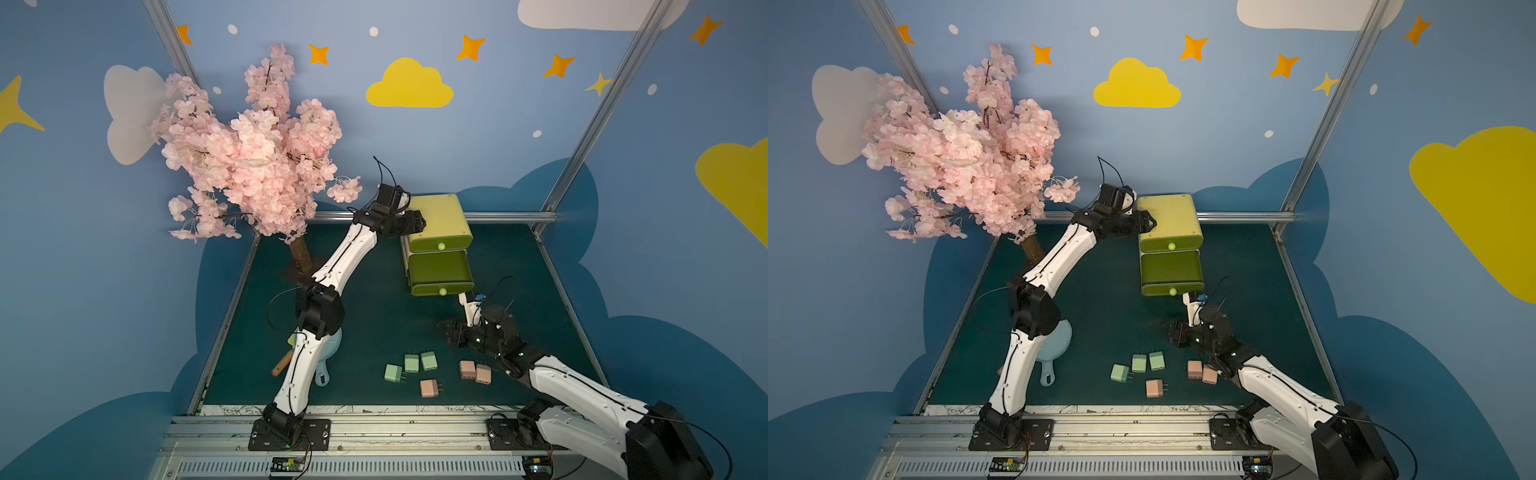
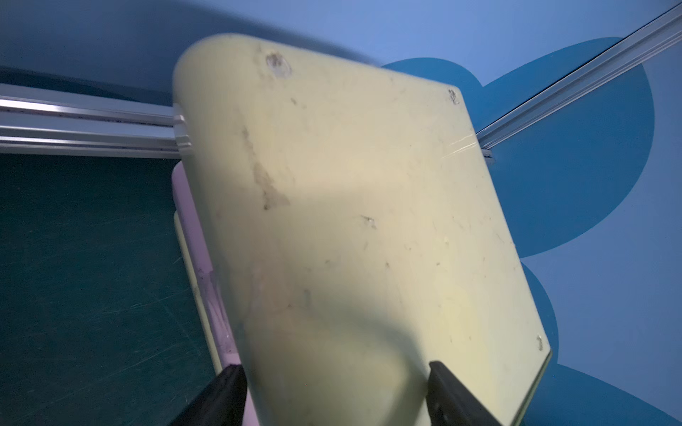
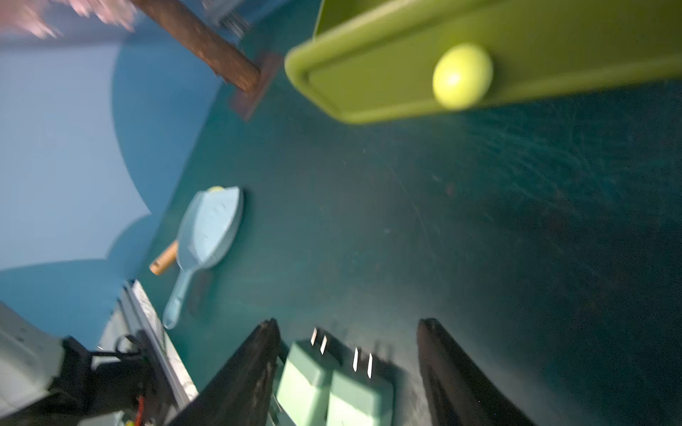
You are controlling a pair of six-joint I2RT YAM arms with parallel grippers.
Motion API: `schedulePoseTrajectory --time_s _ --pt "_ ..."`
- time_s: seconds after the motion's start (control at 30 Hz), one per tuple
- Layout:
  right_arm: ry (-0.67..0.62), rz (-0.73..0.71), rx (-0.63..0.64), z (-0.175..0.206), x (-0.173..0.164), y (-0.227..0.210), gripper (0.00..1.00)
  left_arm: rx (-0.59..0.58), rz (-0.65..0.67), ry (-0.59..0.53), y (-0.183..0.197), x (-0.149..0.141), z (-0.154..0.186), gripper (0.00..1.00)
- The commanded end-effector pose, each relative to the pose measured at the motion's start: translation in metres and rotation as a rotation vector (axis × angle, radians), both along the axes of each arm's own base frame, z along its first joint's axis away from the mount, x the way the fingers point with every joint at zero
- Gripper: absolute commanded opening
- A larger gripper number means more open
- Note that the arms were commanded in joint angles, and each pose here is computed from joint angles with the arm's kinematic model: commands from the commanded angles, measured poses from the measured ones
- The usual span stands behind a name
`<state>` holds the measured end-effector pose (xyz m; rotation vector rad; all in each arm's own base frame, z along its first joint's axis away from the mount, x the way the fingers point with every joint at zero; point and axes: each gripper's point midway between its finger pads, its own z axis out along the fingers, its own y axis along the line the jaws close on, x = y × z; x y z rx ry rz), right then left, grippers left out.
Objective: Place the plugs into the drawer by color
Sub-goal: Pick up the plug from the center of the board.
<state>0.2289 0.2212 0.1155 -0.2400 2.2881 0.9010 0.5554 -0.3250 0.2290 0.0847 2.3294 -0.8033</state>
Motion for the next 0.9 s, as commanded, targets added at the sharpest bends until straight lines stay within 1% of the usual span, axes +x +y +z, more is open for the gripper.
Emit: schedulePoseTrajectory --time_s 0.0,0.1,0.23,0.33,0.57,0.87 --pt "0.094 -0.006 -0.282 -0.032 -0.030 -0.024 0.64 0.051 -0.011 0.039 0.004 -0.009 -0.015 0.78" --pt "0.109 0.032 -0.416 -0.040 -0.050 -0.020 0.64 0.053 -0.010 0.036 0.004 -0.009 -0.014 0.78" --pt "0.125 0.103 -0.516 -0.049 -0.064 -0.003 0.65 0.051 -0.013 0.037 0.002 -0.009 -0.016 0.78" --pt "0.149 0.145 -0.562 -0.054 -0.067 0.007 0.67 0.050 -0.012 0.041 0.002 -0.009 -0.017 0.78" --pt "0.184 0.167 -0.633 -0.064 -0.058 0.024 0.69 0.054 -0.016 0.037 0.000 -0.011 -0.016 0.78" --pt "0.249 0.156 -0.695 -0.088 -0.057 0.025 0.62 0.059 -0.020 0.041 -0.003 -0.012 -0.020 0.79"
